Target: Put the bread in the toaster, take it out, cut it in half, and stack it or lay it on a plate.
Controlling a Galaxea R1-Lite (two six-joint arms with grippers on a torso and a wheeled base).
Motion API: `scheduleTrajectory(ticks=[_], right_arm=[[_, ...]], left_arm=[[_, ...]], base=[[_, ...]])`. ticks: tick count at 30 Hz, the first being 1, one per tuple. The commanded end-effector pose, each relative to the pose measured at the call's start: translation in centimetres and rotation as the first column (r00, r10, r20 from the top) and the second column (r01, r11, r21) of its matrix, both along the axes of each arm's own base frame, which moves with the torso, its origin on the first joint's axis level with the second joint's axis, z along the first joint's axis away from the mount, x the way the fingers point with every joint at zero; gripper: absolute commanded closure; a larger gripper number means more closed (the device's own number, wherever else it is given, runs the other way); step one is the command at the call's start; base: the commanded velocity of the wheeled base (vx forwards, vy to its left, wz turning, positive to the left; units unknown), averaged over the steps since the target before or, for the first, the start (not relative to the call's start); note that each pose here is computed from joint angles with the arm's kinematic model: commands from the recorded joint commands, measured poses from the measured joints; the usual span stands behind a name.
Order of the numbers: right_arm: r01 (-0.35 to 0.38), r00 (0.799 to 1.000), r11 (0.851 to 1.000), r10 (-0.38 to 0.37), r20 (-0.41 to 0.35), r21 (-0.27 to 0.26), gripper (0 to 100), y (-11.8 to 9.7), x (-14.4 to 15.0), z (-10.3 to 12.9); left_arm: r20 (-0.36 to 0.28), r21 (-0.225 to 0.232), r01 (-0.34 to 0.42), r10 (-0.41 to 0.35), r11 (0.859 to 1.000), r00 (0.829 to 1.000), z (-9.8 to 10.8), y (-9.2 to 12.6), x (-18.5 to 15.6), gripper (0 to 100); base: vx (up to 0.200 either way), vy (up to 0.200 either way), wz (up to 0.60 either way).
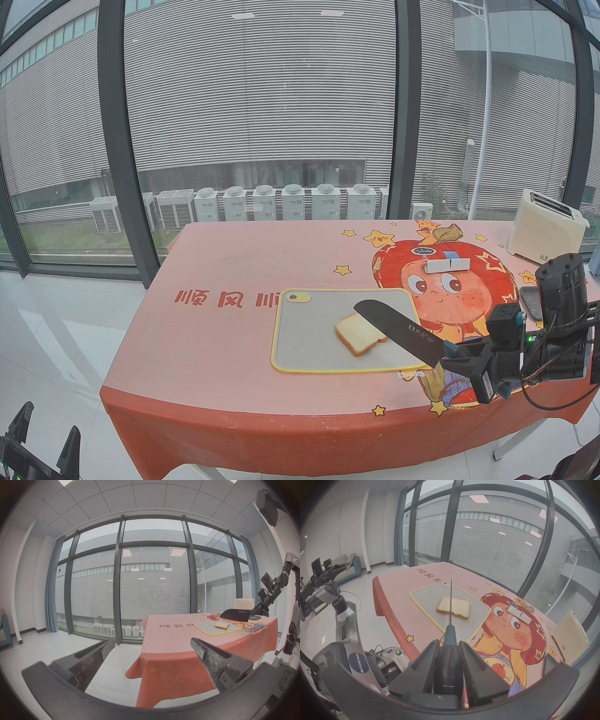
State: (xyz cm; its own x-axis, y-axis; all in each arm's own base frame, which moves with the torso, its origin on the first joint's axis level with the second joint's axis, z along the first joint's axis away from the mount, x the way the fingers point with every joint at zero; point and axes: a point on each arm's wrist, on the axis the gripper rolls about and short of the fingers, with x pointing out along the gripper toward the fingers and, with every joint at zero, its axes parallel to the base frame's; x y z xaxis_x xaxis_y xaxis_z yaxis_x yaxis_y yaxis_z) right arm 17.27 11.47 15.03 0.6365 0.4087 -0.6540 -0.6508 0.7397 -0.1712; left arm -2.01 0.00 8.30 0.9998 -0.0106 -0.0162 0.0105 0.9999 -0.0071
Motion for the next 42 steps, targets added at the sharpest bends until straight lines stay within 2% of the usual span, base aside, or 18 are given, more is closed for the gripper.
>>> scheduleTrajectory(ticks=[1,7,8,20,22,23,24,25,30,34,37,42], right_arm=[[0.005,1.000,1.000,-0.006,-0.008,-0.010,100,-0.1,0.0,-0.3],[0.005,1.000,1.000,-0.005,0.003,0.000,100,-0.3,-0.3,0.0],[0.001,1.000,1.000,-0.001,0.000,-0.004,100,-0.3,-0.5,-0.1],[0.016,1.000,1.000,-0.016,0.000,-0.012,100,-0.5,-0.5,-0.3],[0.020,0.999,1.000,-0.020,0.031,0.006,100,-0.3,-0.3,-0.1],[0.022,0.999,1.000,-0.022,0.039,0.011,100,-0.4,-0.3,-0.1],[0.027,0.999,1.000,-0.027,0.043,0.010,100,-0.4,-0.3,-0.2],[0.029,0.999,1.000,-0.030,0.043,0.008,100,-0.4,-0.3,-0.2],[0.032,0.999,0.999,-0.032,0.039,0.005,100,-0.4,-0.3,-0.3],[0.045,0.998,0.999,-0.046,0.052,0.030,100,-0.1,0.4,0.2],[0.067,0.997,0.996,-0.069,0.041,0.051,100,0.1,0.7,0.2],[0.077,0.995,0.996,-0.080,0.056,0.054,100,0.3,0.8,0.6]], left_arm=[[-0.016,-0.004,-0.002,0.001,1.000,1.000,-0.5,0.0,0.1,0],[-0.019,-0.006,-0.008,0.008,1.000,1.000,-0.5,0.0,0.1,0],[-0.019,-0.006,-0.008,0.008,1.000,1.000,-0.5,0.0,0.1,100],[-0.013,0.003,-0.001,0.001,1.000,1.000,-0.4,0.0,0.1,100],[0.062,0.001,0.000,0.000,1.000,0.998,0.3,0.0,0.1,100],[0.178,0.000,-0.003,0.003,1.000,0.984,1.5,0.0,0.0,100],[0.259,0.001,-0.005,0.005,1.000,0.966,2.3,0.0,-0.2,100],[0.279,0.010,-0.009,0.006,1.000,0.960,2.6,0.0,-0.2,100],[0.232,0.042,0.030,-0.039,0.999,0.972,3.5,-0.1,0.3,100],[0.191,0.051,0.115,-0.123,0.992,0.974,6.2,-0.2,1.5,100],[0.153,0.055,0.169,-0.175,0.984,0.973,7.4,-0.3,2.5,100],[0.106,0.053,0.247,-0.252,0.967,0.962,9.1,-0.6,4.0,100]], base=[[0.000,0.000,0.00],[0.000,0.000,0.00],[0.000,0.000,0.00],[0.000,0.000,0.00],[0.000,0.000,0.00],[0.000,0.000,0.00],[0.000,0.000,0.00],[0.000,0.000,0.00],[0.000,0.000,0.00],[0.000,0.000,0.00],[0.000,0.000,0.00],[0.000,0.000,0.00]])
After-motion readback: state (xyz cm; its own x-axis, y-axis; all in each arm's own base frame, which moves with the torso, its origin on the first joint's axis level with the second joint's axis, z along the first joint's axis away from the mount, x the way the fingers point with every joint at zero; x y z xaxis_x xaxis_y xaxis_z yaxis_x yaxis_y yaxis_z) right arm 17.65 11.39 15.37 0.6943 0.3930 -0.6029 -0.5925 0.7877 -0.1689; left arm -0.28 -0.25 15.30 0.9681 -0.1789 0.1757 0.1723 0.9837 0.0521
